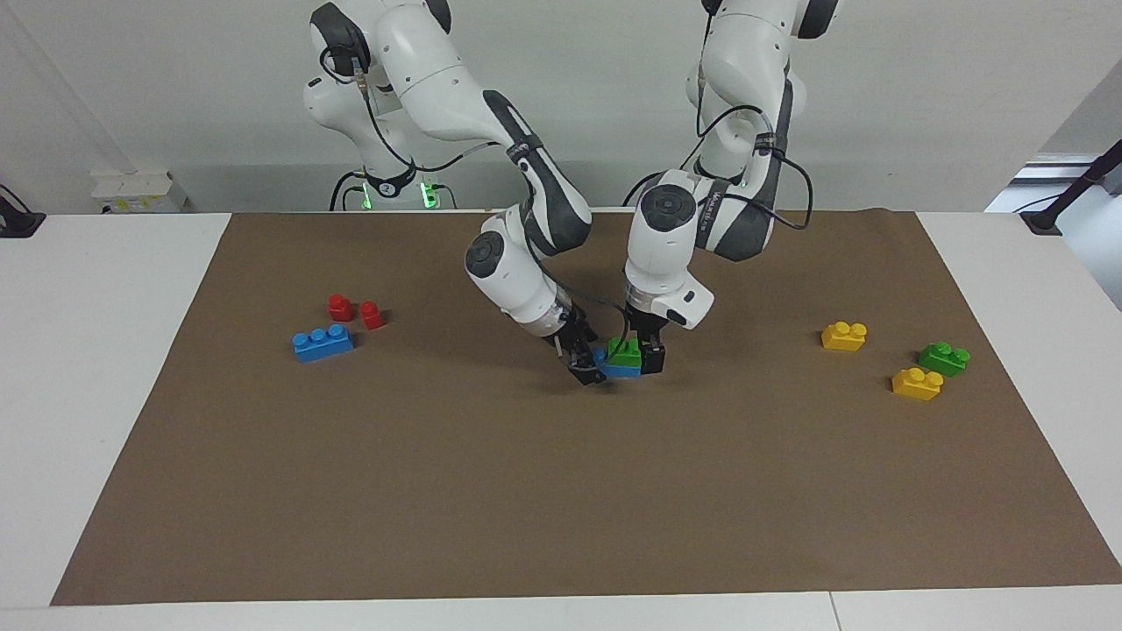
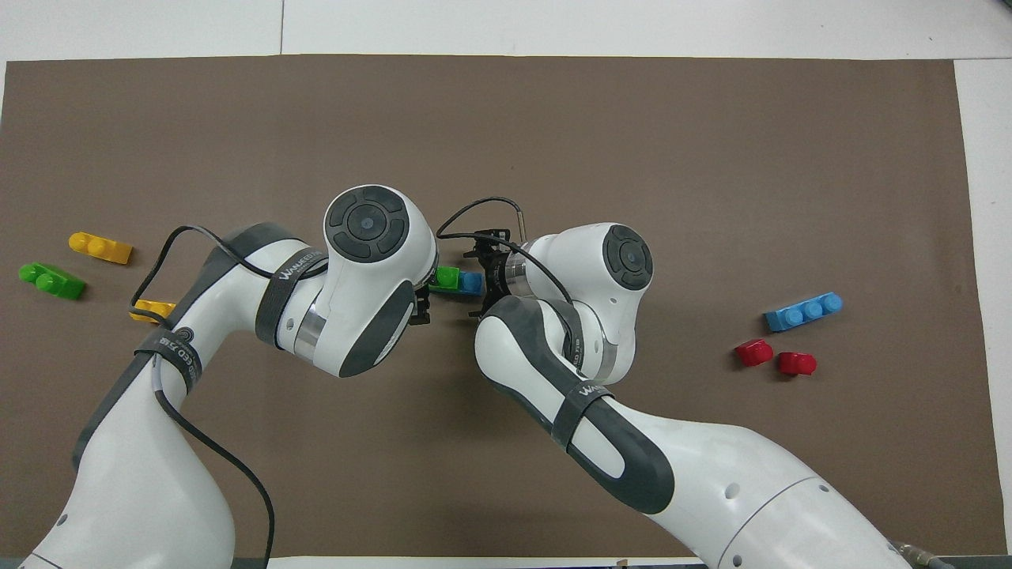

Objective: Remove green block with left arm and hold with right

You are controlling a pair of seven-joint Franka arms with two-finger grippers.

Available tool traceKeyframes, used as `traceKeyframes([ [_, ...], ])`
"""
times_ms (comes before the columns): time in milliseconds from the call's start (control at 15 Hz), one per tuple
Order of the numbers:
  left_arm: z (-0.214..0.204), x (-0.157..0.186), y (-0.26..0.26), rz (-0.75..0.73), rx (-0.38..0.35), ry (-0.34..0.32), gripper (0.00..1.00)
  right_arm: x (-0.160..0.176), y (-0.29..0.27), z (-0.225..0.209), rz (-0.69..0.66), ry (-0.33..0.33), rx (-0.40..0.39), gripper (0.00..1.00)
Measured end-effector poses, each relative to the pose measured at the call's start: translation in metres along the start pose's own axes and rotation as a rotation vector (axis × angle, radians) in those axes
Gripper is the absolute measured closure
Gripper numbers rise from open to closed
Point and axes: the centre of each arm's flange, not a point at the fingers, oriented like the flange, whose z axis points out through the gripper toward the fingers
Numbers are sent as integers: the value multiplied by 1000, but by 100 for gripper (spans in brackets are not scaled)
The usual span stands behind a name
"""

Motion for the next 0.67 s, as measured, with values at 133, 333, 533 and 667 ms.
traceKeyframes([
  [133, 0, -1, -1, -1, 0, 0, 0, 2, 0, 2, 3, 3, 1, 29],
  [333, 3, -3, -4, 4, -1, 0, 0, 5, 0, 5, 1, 6, -3, 62],
  [533, 9, -6, -8, 11, -1, -1, 0, 5, 0, 5, -2, 6, -2, 65],
  [667, 10, -6, -9, 11, 0, 0, 0, 5, 0, 5, -2, 6, -2, 65],
])
